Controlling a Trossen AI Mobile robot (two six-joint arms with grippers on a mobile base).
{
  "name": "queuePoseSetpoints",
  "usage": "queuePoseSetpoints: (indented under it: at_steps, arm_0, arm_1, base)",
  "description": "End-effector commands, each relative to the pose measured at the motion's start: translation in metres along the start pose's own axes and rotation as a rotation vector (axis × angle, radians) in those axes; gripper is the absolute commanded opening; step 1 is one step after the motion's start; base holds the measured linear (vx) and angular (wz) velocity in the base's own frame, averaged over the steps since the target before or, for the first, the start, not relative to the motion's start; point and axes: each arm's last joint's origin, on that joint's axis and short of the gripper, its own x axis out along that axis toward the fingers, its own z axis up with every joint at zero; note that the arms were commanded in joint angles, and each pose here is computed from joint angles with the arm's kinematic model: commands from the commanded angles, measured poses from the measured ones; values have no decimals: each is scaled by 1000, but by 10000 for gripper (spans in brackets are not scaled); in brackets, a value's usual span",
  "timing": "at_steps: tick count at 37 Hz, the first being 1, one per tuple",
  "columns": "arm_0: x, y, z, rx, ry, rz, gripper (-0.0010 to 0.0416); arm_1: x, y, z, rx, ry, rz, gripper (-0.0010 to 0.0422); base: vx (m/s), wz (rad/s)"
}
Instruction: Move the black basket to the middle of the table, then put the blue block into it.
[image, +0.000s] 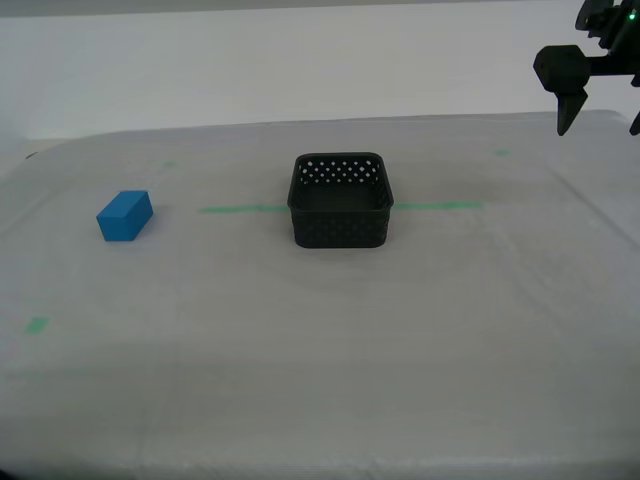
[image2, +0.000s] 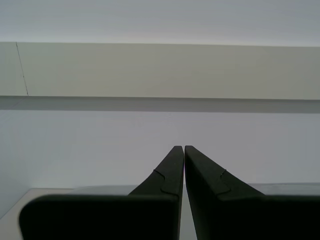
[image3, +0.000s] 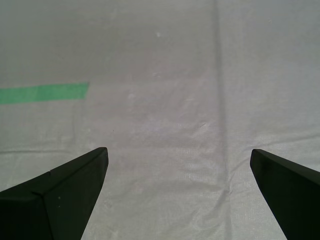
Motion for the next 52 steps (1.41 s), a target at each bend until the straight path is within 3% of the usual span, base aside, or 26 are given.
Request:
queuePoseSetpoints:
  at_steps: [1,21,52]
  arm_0:
    - [0,0,0,-1,-1,-3,399]
    - [0,0,0,-1,-2,-3,399]
    - [0,0,0,-1,-1,-3,399]
  arm_1:
    - [0,0,1,-1,-7,0,0]
    - [0,1,-1,-38,26,22,0]
    - [2,0,41,-35,675,39,0]
  base:
    - [0,0]
    - [0,0]
    - [0,0]
